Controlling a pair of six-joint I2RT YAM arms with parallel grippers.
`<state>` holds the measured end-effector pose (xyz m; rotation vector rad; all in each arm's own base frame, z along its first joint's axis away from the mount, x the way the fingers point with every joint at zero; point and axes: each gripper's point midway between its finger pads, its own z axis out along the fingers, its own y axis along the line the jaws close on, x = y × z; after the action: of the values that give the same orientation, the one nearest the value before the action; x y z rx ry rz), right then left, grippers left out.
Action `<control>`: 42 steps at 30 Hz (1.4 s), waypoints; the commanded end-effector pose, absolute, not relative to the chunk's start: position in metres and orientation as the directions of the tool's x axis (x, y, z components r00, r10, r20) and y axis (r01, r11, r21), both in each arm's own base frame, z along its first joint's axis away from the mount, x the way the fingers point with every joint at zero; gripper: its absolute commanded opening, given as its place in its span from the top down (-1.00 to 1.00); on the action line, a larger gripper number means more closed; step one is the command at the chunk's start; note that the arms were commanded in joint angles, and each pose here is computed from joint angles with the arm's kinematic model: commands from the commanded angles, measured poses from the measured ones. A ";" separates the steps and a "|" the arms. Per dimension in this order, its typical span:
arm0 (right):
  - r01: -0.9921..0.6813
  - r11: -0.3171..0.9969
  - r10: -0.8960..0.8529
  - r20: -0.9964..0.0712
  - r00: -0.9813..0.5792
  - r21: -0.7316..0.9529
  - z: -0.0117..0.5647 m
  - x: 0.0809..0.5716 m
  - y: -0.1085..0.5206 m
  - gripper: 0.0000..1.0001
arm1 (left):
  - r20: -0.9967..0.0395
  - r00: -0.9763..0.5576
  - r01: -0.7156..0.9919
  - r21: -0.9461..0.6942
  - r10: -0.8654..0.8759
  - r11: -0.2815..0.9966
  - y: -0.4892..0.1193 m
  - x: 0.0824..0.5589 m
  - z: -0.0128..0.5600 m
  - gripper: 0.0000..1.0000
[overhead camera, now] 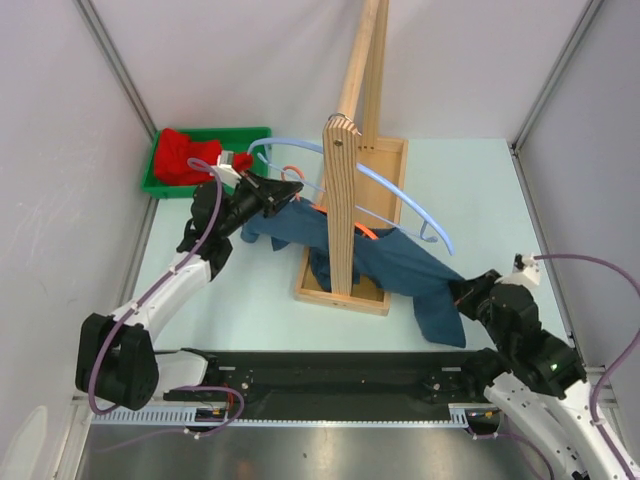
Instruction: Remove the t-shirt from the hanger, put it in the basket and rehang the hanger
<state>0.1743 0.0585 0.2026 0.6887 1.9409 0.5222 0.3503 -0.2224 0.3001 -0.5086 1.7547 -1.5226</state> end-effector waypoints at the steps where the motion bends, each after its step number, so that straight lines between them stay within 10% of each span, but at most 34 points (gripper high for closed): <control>1: -0.139 0.696 0.614 -0.685 -0.392 0.704 0.228 0.178 0.112 1.00 | -0.292 -0.588 0.281 -0.948 -0.755 0.149 -0.214 0.351 0.361 0.99; 12: -0.256 0.582 0.671 -0.633 -0.386 0.772 0.228 0.176 0.130 1.00 | -0.194 -0.504 0.174 -0.977 -0.842 0.121 -0.201 0.378 0.366 1.00; 21: -0.017 0.666 0.697 -0.630 -0.342 0.746 0.205 0.182 0.094 1.00 | -0.167 -0.485 0.149 -0.983 -0.859 0.108 -0.195 0.388 0.364 0.99; 42: -0.107 0.679 0.454 -0.530 -0.716 0.727 0.137 0.209 0.186 1.00 | -0.197 -0.498 0.174 -0.977 -0.844 0.125 -0.204 0.374 0.368 0.99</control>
<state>0.2000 0.1703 0.1435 0.3063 2.0929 0.9551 0.3853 -0.2038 0.3223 -0.7401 1.6742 -1.4296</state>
